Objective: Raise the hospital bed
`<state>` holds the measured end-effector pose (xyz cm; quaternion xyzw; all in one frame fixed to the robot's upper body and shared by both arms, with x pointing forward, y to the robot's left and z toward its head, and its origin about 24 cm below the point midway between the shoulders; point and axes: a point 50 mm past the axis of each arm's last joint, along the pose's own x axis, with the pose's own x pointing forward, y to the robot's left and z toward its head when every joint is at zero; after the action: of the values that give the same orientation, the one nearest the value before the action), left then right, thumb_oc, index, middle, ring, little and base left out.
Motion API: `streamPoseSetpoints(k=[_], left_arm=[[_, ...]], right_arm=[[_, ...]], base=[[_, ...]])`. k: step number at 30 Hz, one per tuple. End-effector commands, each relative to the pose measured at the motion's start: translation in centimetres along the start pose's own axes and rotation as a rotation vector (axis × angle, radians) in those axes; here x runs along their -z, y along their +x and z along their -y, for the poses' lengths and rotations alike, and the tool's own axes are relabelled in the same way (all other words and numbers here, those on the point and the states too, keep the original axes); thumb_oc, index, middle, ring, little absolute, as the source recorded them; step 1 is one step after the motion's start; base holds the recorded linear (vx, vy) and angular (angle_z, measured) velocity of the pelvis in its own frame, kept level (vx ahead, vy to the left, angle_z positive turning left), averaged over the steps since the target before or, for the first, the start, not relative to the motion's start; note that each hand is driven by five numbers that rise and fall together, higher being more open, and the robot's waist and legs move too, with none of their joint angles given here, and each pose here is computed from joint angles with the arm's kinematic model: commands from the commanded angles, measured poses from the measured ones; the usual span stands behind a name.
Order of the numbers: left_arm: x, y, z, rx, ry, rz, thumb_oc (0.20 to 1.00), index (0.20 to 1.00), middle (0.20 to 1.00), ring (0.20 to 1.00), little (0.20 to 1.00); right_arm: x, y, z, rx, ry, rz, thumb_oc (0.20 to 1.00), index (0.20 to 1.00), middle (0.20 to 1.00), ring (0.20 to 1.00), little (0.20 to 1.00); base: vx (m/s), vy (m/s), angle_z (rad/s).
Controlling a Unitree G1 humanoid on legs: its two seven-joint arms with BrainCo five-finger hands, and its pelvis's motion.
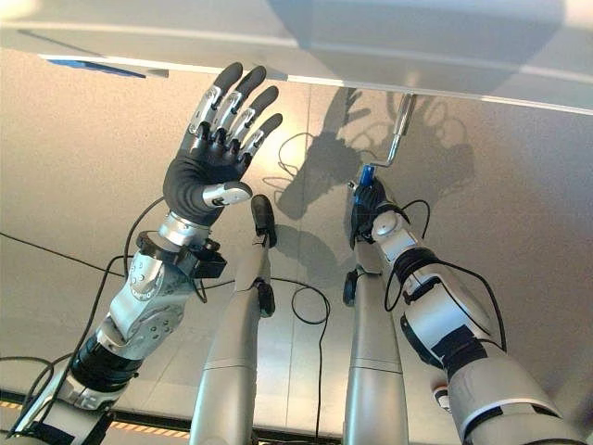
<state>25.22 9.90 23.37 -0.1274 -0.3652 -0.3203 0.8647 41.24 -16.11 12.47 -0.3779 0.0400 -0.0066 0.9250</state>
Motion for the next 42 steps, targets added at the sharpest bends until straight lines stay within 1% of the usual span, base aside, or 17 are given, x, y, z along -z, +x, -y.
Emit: streamPoseSetpoints(k=[1, 3, 4, 7, 9, 10, 12, 13, 14, 17, 20, 24, 25, 29, 31, 38, 42], left_arm=[[-1.8, -0.2, 1.1, 0.051, 0.019, 0.092, 1.000, 1.000, 1.000, 1.000, 1.000], [-1.8, -0.4, 1.0, 0.056, 0.035, 0.091, 1.000, 1.000, 1.000, 1.000, 1.000], [-1.8, -0.4, 1.0, 0.056, 0.035, 0.091, 1.000, 1.000, 1.000, 1.000, 1.000], [-1.8, -0.8, 0.9, 0.072, 0.045, 0.080, 1.000, 1.000, 1.000, 1.000, 1.000], [-1.8, -0.8, 0.9, 0.080, 0.043, 0.076, 1.000, 1.000, 1.000, 1.000, 1.000], [-1.6, -1.1, 0.8, 0.090, 0.040, 0.060, 1.000, 1.000, 1.000, 1.000, 1.000], [-1.5, -1.1, 0.9, 0.096, 0.036, 0.050, 1.000, 1.000, 1.000, 1.000, 1.000], [-1.4, -1.2, 0.8, 0.107, 0.047, 0.042, 1.000, 1.000, 1.000, 1.000, 1.000], [-1.4, -1.2, 0.9, 0.108, 0.046, 0.042, 1.000, 1.000, 1.000, 1.000, 1.000], [-1.2, -1.7, 0.9, 0.136, 0.065, 0.012, 1.000, 1.000, 1.000, 1.000, 1.000], [-1.5, -2.1, 0.6, 0.146, 0.095, -0.002, 1.000, 1.000, 1.000, 1.000, 1.000], [-2.0, -2.9, -0.1, 0.145, 0.121, -0.021, 1.000, 1.000, 1.000, 1.000, 1.000], [-2.3, -3.2, -0.4, 0.142, 0.138, -0.027, 1.000, 1.000, 1.000, 1.000, 1.000], [-2.7, -3.6, -0.7, 0.122, 0.133, -0.018, 1.000, 1.000, 1.000, 1.000, 1.000], [-3.1, -3.8, -0.9, 0.108, 0.130, -0.007, 1.000, 1.000, 1.000, 1.000, 1.000], [-3.5, -3.9, -1.2, 0.087, 0.113, 0.019, 1.000, 1.000, 1.000, 1.000, 1.000], [-4.0, -3.9, -1.3, 0.072, 0.119, 0.046, 1.000, 1.000, 1.000, 1.000, 1.000]], right_arm=[[-7.3, -4.2, -12.9, -0.432, -0.085, 0.327, 0.200, 0.200, 0.200, 0.200, 0.200], [-10.5, -5.9, -13.1, -0.489, 0.046, 0.497, 0.200, 0.200, 0.200, 0.200, 0.200], [-10.5, -5.9, -13.1, -0.489, 0.046, 0.497, 0.200, 0.200, 0.200, 0.200, 0.200], [-12.3, -7.6, -11.3, -0.522, 0.258, 0.643, 0.200, 0.200, 0.200, 0.200, 0.200], [-12.6, -8.0, -10.6, -0.521, 0.304, 0.680, 0.200, 0.200, 0.200, 0.200, 0.200], [-12.6, -8.8, -9.1, -0.528, 0.401, 0.734, 0.200, 0.200, 0.200, 0.200, 0.200], [-12.3, -9.1, -8.6, -0.533, 0.439, 0.746, 0.200, 0.200, 0.200, 0.200, 0.200], [-12.1, -10.2, -6.5, -0.537, 0.545, 0.812, 0.200, 0.200, 0.200, 0.200, 0.200], [-12.0, -10.2, -6.5, -0.536, 0.545, 0.810, 0.200, 0.200, 0.200, 0.200, 0.200], [-10.9, -12.3, -3.6, -0.537, 0.702, 0.903, 0.200, 0.200, 0.200, 0.200, 0.200], [-10.0, -13.0, -2.3, -0.515, 0.743, 0.919, 0.200, 0.200, 0.200, 0.200, 0.200], [-8.1, -13.9, 0.8, -0.418, 0.799, 0.949, 0.200, 0.200, 0.200, 0.200, 0.200], [-7.3, -14.2, 2.4, -0.354, 0.814, 0.964, 0.200, 0.200, 0.200, 0.200, 0.200], [-6.1, -14.5, 4.3, -0.250, 0.880, 0.972, 0.200, 0.200, 0.200, 0.200, 0.200], [-5.2, -14.8, 5.9, -0.136, 0.904, 0.985, 0.200, 0.200, 0.200, 0.200, 0.200], [-3.4, -15.0, 8.2, 0.044, 0.973, 0.986, 0.200, 0.200, 0.200, 0.200, 0.200], [-1.9, -14.8, 9.9, 0.207, 1.012, 0.960, 0.200, 0.200, 0.200, 0.200, 0.200]], base=[[0.00, 0.000, 0.00], [0.00, 0.000, 0.00], [0.00, 0.000, 0.00], [0.00, 0.000, 0.00], [0.00, 0.000, 0.00], [0.00, 0.000, 0.00], [0.00, 0.000, 0.00], [0.00, 0.000, 0.00], [0.00, -0.048, 0.02], [0.00, -0.033, 0.04], [0.00, 0.000, 0.00], [0.00, -0.009, -0.01], [0.00, -0.033, 0.06], [-0.01, -0.027, 0.05], [-0.01, -0.039, 0.02], [0.00, -0.020, 0.00], [0.00, 0.000, 0.00]])
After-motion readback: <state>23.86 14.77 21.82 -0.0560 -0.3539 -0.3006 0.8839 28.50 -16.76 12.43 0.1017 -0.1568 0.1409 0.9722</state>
